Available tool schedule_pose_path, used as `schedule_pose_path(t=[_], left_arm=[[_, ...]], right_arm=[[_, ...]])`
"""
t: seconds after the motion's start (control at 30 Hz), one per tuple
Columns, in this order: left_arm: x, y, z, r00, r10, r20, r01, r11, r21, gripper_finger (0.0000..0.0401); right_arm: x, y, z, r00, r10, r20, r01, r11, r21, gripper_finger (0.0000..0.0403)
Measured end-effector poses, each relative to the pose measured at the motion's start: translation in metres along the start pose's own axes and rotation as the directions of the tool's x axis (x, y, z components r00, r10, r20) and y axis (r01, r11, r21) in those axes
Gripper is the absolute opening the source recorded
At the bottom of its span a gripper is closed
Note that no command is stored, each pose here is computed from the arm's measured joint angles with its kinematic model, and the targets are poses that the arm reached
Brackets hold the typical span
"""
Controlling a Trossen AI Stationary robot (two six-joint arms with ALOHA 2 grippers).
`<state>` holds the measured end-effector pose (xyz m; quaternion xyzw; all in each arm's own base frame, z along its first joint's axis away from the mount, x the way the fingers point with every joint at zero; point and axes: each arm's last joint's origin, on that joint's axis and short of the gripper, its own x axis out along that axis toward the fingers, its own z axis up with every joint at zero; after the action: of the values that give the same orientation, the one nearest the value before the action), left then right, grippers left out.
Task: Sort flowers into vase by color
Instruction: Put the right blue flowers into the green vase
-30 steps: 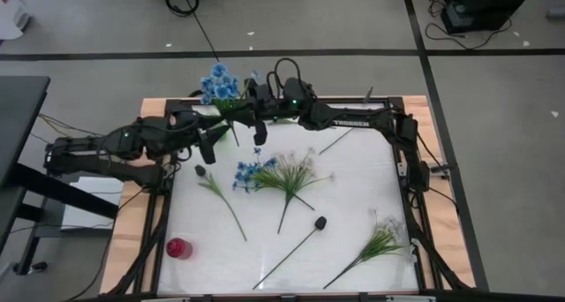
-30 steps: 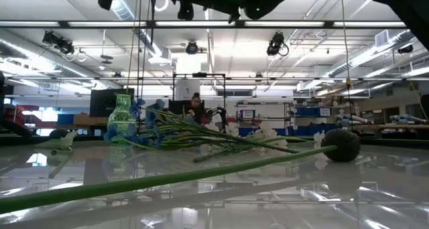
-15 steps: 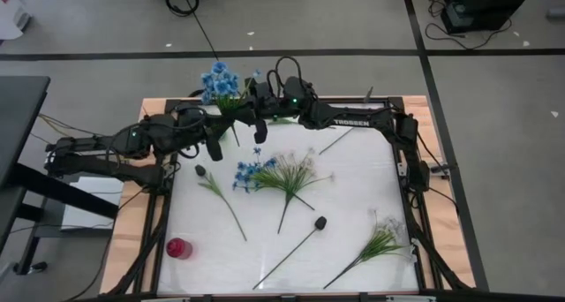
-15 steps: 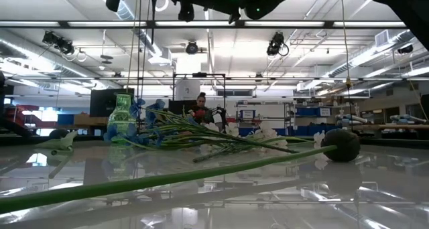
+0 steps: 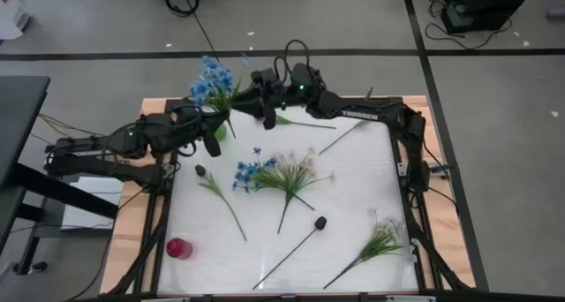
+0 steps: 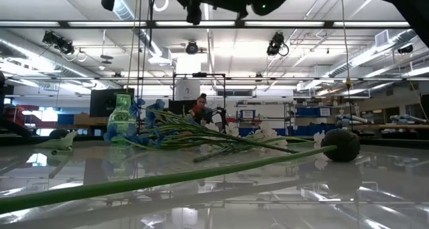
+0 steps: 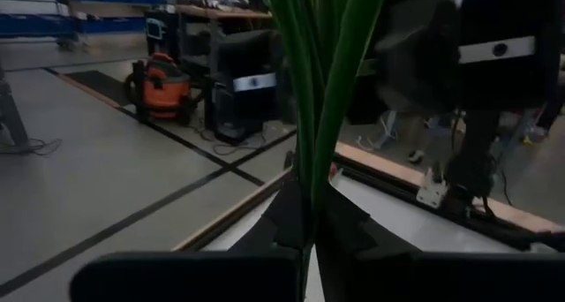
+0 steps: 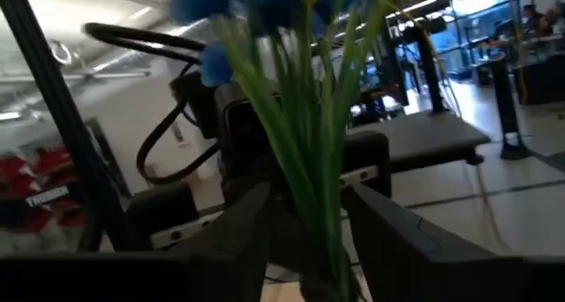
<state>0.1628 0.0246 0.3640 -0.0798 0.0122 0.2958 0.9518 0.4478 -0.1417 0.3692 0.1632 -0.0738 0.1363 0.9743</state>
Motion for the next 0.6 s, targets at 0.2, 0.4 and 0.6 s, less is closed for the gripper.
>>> schedule_pose_path(t=[0.2,0.4,0.6], left_arm=[[-0.014,0.009,0.008,0.997,0.061,0.054,-0.059,0.998,-0.029,0.0013],[-0.031,0.023,0.010,0.976,0.205,0.069,-0.202,0.978,-0.058,0.0013],[-0.034,0.032,-0.010,0.934,0.355,0.048,-0.354,0.935,-0.016,0.0013]], right_arm=[[-0.022,0.013,0.026,0.991,-0.102,-0.082,0.094,0.991,-0.100,0.0160],[-0.057,0.032,0.049,0.969,-0.219,-0.113,0.197,0.964,-0.178,0.0160],[-0.102,0.059,0.048,0.947,-0.322,0.011,0.317,0.924,-0.214,0.0160]])
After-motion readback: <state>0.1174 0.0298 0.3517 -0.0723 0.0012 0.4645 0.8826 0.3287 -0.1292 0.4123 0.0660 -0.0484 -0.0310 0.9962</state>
